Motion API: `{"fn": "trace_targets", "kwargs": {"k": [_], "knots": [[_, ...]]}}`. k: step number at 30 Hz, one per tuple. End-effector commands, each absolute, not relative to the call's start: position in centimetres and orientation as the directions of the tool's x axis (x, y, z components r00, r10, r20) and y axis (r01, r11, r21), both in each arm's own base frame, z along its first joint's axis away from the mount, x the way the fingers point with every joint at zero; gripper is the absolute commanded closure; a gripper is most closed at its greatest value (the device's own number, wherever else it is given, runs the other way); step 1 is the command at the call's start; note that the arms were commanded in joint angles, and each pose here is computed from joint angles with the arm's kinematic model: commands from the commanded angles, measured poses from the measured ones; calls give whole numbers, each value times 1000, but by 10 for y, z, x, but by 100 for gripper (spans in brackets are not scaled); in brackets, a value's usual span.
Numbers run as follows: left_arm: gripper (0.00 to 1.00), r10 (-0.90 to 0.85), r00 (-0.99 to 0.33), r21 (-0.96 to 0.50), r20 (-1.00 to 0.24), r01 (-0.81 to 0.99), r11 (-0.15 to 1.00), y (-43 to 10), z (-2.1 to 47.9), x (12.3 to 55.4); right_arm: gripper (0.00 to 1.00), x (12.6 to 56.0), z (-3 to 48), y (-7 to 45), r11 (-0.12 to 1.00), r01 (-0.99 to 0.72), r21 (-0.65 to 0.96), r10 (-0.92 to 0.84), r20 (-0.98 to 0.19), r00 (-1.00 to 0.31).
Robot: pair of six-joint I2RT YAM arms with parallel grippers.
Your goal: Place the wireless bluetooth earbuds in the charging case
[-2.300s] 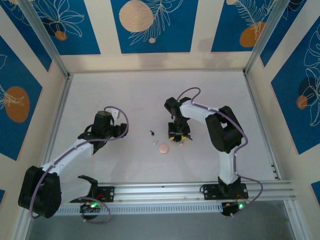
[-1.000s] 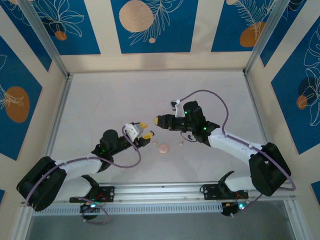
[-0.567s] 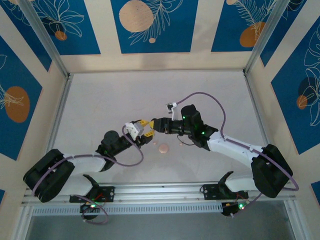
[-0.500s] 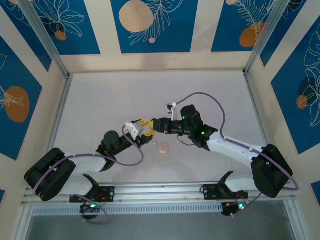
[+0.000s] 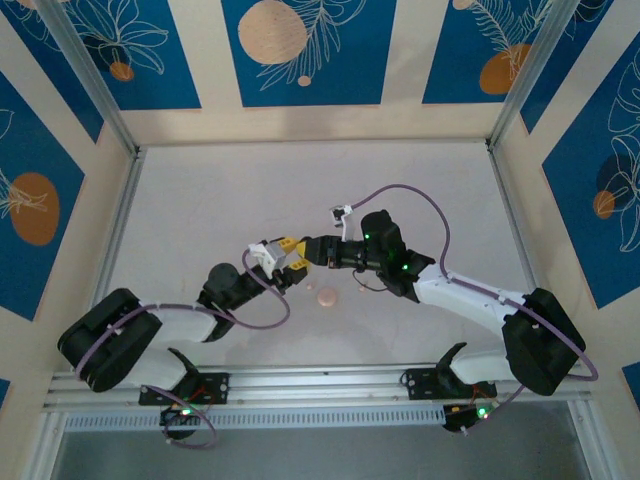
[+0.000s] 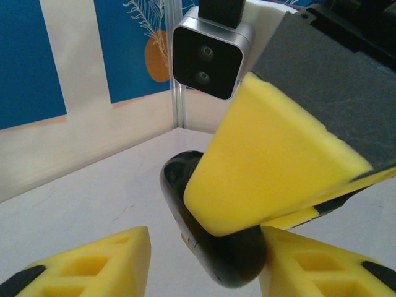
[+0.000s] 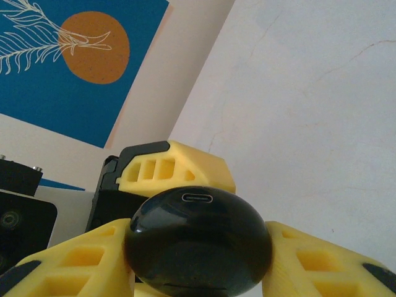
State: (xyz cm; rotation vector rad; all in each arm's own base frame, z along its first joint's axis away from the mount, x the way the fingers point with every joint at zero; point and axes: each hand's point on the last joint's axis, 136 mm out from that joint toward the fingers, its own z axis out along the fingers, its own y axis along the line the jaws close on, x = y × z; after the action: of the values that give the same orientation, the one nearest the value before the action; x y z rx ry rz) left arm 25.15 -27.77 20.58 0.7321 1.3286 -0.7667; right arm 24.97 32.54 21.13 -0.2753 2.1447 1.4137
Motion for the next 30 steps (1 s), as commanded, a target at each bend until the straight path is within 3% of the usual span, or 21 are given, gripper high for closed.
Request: {"fn": "trace_targets", "kwargs": {"k": [1,10,16,19,23,26,30], "knots": [[57,-145,131,28,-981,830,557,-282,232,252,60,245,216,328,413,-472,779,116,-559,-821],[79,-166,131,22,-977,842,539,-282,236,248,58,243,213,328,423,-472,774,107,-560,-822],[86,-153,87,-3,-984,860,509,-284,230,243,33,246,220,311,486,-535,692,112,-656,-747],[87,-130,64,-7,-989,875,485,-286,225,241,27,244,235,295,506,-620,600,104,-756,-646],[88,-123,45,-7,-991,920,393,-294,226,229,27,234,254,274,501,-745,440,61,-877,-477],[88,-126,34,-7,-991,951,308,-301,229,219,35,220,265,263,443,-839,315,10,-938,-347],[88,-139,27,-5,-990,974,228,-307,232,211,42,210,270,252,378,-894,241,-35,-961,-274]]}}
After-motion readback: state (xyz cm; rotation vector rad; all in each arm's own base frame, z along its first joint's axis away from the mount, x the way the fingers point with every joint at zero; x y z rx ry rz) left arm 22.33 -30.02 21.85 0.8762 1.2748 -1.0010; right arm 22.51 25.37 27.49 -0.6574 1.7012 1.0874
